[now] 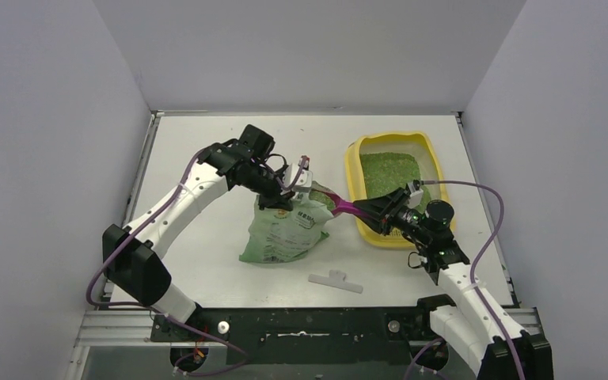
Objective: Fill the litter box with clean litter
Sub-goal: 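Scoop the cat litter from the cat litter bag.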
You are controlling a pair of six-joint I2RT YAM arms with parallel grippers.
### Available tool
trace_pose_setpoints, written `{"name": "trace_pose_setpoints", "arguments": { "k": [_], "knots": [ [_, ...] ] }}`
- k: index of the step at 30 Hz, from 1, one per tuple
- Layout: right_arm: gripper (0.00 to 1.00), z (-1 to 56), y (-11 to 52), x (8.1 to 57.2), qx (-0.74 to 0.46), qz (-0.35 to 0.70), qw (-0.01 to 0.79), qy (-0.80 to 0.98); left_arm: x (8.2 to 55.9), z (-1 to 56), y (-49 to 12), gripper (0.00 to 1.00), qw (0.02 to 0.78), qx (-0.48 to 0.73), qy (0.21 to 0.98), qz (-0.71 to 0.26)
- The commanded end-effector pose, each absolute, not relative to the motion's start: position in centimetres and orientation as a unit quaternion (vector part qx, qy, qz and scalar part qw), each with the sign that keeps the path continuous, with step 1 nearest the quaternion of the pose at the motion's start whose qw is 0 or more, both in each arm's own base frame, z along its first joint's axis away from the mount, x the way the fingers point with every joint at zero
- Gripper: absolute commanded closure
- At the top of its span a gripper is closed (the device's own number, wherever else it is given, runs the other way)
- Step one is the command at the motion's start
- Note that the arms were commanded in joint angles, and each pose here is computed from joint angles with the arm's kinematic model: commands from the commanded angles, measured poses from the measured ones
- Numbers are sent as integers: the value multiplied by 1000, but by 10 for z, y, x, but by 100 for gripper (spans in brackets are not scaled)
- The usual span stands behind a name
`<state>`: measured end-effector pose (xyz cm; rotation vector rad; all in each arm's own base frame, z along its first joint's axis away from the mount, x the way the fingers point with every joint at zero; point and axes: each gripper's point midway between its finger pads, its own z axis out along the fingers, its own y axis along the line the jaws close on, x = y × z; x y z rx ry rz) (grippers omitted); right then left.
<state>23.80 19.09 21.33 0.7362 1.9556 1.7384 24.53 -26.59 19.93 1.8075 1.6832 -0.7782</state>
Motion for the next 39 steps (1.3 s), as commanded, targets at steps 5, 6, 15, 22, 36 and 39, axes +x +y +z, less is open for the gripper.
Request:
{"name": "trace_pose_setpoints", "arguments": {
  "k": [5,6,15,22,36,39],
  "knots": [
    [100,246,182,226,249,657,252,666,249,278,-311,100,375,734,484,-292],
    [100,247,180,225,251,658,255,663,251,282,-312,100,381,736,480,-289],
    [100,247,169,226,283,683,271,616,251,240,-294,100,341,744,513,-258],
    [100,252,167,227,280,692,277,606,246,210,-282,100,327,728,548,-249],
    [100,265,168,227,264,697,281,605,273,206,-271,100,343,692,600,-208],
    [100,269,167,228,262,699,284,601,271,207,-267,100,352,685,599,-217]
  ]
}}
